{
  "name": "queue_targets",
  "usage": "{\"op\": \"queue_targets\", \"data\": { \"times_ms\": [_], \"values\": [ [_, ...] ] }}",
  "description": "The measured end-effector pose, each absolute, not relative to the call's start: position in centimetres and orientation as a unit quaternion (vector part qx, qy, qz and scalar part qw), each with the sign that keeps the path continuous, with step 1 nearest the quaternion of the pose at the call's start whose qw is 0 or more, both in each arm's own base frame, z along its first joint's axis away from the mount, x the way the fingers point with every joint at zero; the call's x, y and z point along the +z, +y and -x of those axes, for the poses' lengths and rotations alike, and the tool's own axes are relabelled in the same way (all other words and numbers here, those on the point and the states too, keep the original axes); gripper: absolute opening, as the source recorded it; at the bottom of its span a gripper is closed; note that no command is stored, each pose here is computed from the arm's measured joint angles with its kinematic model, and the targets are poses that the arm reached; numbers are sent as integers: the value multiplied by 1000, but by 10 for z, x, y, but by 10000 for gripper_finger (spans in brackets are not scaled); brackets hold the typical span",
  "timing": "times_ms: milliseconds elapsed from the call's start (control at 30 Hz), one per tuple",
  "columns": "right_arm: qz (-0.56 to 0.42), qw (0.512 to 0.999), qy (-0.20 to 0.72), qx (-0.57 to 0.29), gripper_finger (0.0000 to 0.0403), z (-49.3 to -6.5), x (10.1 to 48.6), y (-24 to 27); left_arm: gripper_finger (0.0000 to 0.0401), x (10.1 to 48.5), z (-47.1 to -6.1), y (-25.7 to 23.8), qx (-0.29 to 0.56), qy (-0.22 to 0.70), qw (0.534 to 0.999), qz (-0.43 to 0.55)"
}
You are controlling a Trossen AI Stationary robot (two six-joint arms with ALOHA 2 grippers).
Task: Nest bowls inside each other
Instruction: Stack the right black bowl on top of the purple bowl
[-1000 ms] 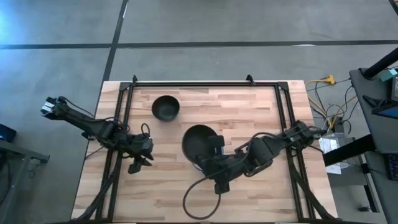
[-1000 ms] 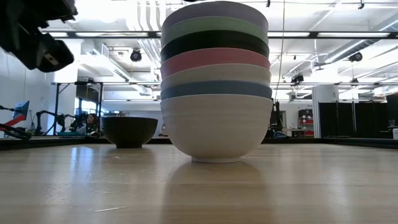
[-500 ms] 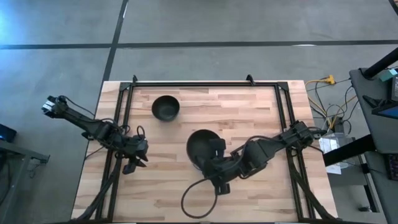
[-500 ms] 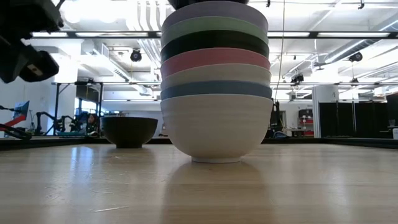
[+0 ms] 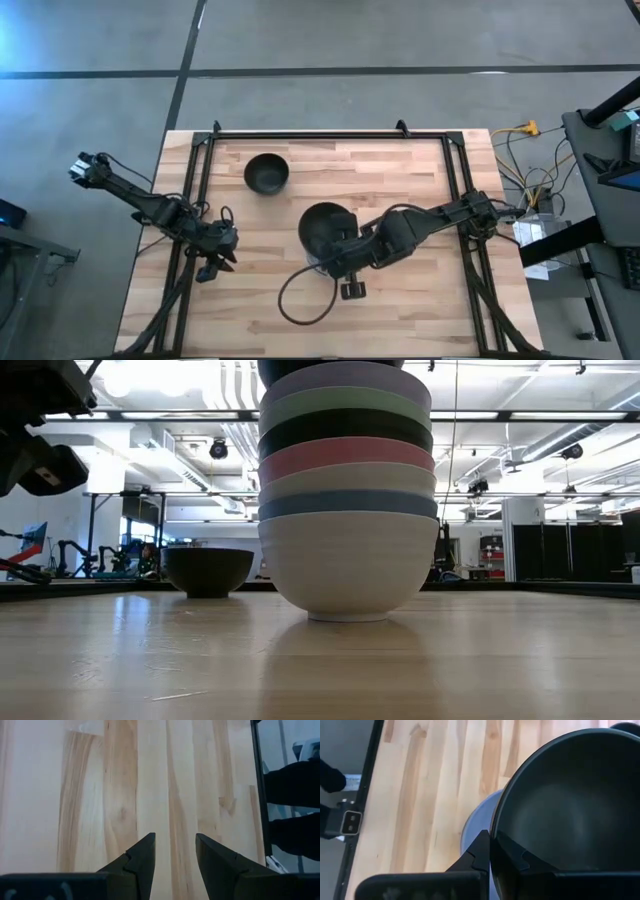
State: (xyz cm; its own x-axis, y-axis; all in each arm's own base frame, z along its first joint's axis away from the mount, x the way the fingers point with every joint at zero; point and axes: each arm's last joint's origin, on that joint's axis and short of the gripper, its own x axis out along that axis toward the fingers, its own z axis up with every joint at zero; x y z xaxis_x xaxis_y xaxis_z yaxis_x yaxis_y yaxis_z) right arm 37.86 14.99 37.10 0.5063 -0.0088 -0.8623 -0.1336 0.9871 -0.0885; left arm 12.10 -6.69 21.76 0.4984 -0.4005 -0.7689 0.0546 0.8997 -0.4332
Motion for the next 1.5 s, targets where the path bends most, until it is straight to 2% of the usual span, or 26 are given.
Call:
{"op": "queue_targets", "data": {
  "times_ms": [367, 933, 1500],
  "values": [
    [57, 841, 533, 73, 9, -380, 348, 157, 125, 215, -123, -68, -129, 493, 842, 178],
    [61, 829, 551, 73, 9, -383, 324, 159, 125, 215, -123, -68, -129, 492, 842, 178],
    [83, 822, 558, 81, 12, -382, 321, 159, 125, 215, -123, -68, -129, 493, 842, 178]
  ]
}}
